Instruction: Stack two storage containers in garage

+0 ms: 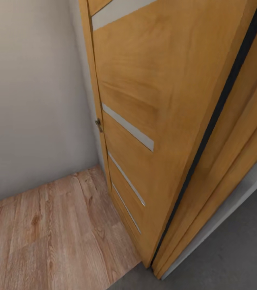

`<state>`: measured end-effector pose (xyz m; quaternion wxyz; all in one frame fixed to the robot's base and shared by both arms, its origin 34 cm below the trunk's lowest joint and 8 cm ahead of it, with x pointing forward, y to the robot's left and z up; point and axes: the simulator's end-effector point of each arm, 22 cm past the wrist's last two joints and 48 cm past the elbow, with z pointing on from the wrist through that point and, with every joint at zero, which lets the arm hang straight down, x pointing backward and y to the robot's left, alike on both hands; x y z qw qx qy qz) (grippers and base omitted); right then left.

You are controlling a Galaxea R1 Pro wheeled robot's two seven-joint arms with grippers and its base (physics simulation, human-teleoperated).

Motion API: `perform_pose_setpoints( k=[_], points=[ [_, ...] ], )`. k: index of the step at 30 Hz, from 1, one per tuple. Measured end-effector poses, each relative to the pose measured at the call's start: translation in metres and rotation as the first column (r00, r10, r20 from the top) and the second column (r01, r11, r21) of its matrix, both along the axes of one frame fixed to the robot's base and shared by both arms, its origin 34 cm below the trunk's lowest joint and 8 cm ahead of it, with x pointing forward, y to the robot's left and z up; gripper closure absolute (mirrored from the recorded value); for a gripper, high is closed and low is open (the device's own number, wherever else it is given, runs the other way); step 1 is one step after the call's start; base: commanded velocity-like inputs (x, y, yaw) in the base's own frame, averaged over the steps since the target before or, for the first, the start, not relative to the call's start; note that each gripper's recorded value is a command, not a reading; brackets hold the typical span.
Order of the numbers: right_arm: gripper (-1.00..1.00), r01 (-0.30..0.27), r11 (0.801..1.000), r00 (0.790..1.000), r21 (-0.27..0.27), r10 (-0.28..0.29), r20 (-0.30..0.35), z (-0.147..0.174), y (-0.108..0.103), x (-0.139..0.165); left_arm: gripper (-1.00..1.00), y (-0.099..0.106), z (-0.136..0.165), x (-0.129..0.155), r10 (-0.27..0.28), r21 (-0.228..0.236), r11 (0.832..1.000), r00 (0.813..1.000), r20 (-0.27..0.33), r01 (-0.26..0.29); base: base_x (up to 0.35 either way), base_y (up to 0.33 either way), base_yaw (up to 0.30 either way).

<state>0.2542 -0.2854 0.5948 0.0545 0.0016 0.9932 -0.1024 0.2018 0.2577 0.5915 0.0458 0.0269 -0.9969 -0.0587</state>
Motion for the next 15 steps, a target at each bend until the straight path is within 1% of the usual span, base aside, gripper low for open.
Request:
perform_pose_setpoints(
  k=[3,5,15],
  points=[
    [-1.00,0.000,1.000,1.000,0.000,0.000,0.001,0.0000,0.0000,0.0002,-1.00,0.0000,0.0000,0.0000,0.000,0.000,1.000,1.000,0.000,0.000,0.052,0.000,0.049],
    [-1.00,0.000,1.000,1.000,0.000,0.000,0.001,0.0000,0.0000,0.0004,-1.00,0.0000,-0.0001,0.0001,0.000,0.000,1.000,1.000,0.000,0.000,0.020,0.000,0.180],
    [-1.00,0.000,1.000,1.000,0.000,0.000,0.001,0.0000,0.0000,0.0005,-1.00,-0.0001,-0.0001,0.0005,0.000,0.000,1.000,1.000,0.001,0.000,0.004,0.000,0.254]
  ],
)
